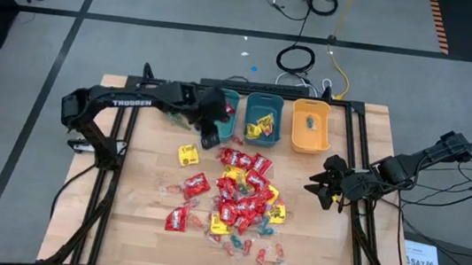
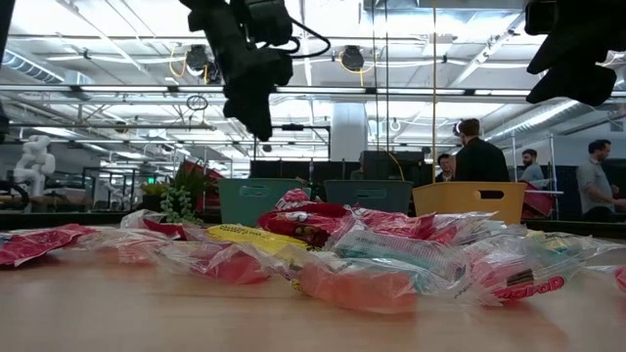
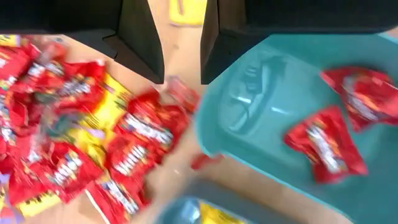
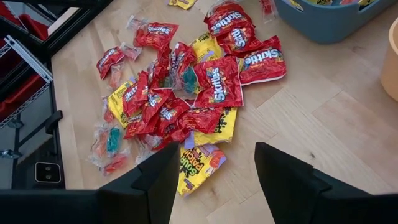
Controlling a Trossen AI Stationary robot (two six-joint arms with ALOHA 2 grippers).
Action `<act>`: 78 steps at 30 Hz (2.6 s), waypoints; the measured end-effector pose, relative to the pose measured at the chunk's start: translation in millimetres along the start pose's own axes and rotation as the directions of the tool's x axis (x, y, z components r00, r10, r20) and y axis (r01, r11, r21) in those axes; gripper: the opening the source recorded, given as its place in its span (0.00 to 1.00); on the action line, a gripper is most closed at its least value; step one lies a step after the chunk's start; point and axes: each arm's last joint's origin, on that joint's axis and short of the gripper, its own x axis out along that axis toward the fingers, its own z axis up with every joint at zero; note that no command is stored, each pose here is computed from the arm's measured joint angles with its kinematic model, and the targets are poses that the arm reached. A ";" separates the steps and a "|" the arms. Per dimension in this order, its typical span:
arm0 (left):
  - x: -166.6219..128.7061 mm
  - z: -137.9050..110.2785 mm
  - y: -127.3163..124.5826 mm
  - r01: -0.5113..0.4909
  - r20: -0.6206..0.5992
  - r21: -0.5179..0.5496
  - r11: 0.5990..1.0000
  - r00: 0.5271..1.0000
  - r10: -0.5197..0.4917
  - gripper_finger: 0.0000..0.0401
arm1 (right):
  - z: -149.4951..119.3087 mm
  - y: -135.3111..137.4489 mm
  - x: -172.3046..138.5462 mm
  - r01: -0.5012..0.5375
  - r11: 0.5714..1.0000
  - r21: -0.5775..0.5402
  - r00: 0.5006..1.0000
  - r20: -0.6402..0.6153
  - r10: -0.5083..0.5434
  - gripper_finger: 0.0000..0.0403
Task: Sort candy
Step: Put the red candy into the green bin
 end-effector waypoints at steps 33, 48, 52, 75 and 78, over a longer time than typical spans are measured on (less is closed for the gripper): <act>109.9 -129.5 -122.3 -0.143 -0.135 -0.182 0.973 0.984 0.119 0.27 | -0.2 0.0 0.0 -0.003 1.000 -0.008 1.000 -0.006 0.003 0.49; 86.7 -118.0 -124.9 -0.155 -0.149 -0.156 0.976 0.980 0.132 0.01 | -0.2 0.0 0.0 -0.002 1.000 -0.008 1.000 -0.006 0.002 0.49; 82.3 -115.5 -126.0 -0.144 -0.135 -0.157 0.977 0.983 0.123 0.01 | -0.4 -0.2 0.0 0.000 1.000 -0.009 1.000 -0.008 0.000 0.49; 82.2 -109.9 -124.3 -0.124 -0.112 -0.327 0.937 0.989 0.092 0.39 | -0.5 -0.4 0.1 0.002 1.000 -0.005 1.000 -0.008 -0.002 0.49; 82.3 -109.8 -123.8 -0.126 -0.112 -0.328 0.936 0.989 0.094 0.47 | -0.5 -0.3 0.1 0.001 1.000 -0.002 1.000 -0.009 -0.001 0.49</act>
